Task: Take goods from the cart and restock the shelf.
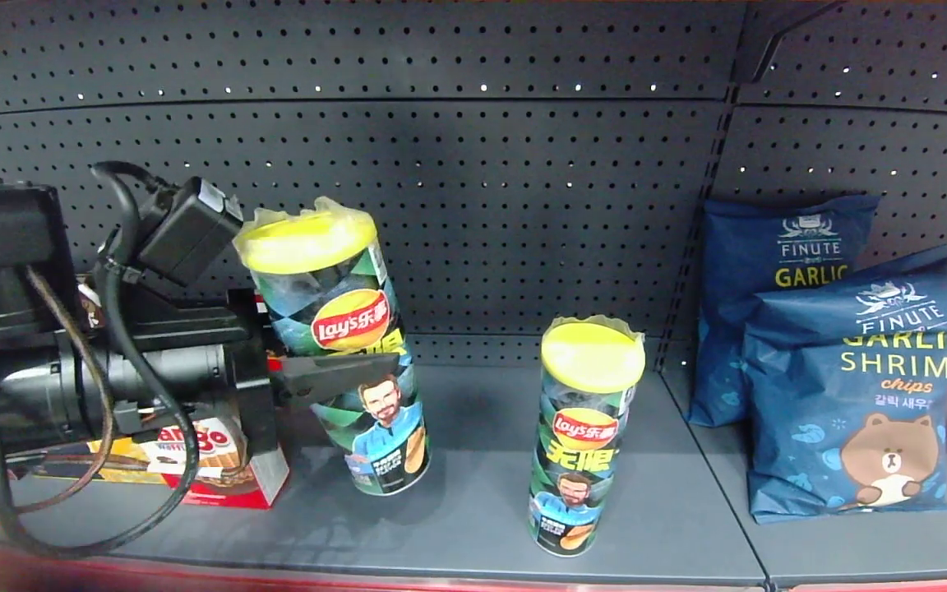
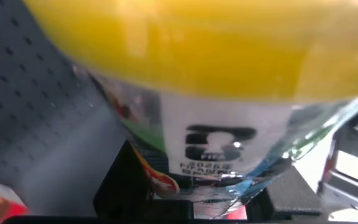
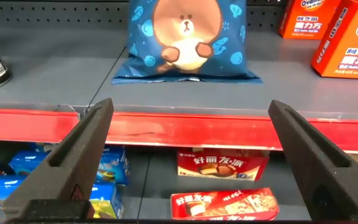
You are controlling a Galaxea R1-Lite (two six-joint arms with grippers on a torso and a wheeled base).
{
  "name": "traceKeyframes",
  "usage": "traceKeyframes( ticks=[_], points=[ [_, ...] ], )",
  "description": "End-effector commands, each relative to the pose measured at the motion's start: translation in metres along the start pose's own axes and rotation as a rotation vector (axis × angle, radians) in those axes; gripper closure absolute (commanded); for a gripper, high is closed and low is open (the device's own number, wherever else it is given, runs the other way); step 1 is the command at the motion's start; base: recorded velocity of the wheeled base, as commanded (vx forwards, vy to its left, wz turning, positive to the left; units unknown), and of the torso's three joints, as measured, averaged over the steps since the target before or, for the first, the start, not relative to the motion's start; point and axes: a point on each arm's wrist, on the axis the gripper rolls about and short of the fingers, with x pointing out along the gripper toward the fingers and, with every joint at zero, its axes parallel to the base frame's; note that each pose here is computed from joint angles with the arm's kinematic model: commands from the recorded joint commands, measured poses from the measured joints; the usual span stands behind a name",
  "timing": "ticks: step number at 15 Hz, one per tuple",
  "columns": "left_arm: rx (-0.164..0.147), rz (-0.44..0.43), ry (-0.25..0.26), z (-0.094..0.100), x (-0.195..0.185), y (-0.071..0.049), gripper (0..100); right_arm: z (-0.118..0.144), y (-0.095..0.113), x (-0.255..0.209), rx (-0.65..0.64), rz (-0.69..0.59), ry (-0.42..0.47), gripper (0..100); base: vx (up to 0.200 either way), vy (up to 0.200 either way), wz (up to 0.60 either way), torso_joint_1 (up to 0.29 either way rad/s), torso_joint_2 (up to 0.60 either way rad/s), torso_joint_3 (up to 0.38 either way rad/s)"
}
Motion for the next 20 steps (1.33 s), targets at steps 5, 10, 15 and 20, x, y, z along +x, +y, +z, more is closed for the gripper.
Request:
traceKeyframes(
  ticks=[5,10,15,20],
  points=[
    [0.03,-0.015,0.034,0.001,0.063,0.046,100,0.0,0.0,0.0,0.0,0.001,0.001,0,0.0,0.0,0.0,0.0,0.0,0.0],
    [0.076,-0.134,0.065,-0.021,0.102,0.065,100,0.0,0.0,0.0,0.0,0.001,0.001,0,0.0,0.0,0.0,0.0,0.0,0.0],
    [0.096,-0.17,0.061,-0.03,0.132,0.08,100,0.0,0.0,0.0,0.0,0.001,0.001,0,0.0,0.0,0.0,0.0,0.0,0.0],
    [0.124,-0.184,0.042,-0.033,0.157,0.098,100,0.0,0.0,0.0,0.0,0.001,0.001,0,0.0,0.0,0.0,0.0,0.0,0.0]
  ],
)
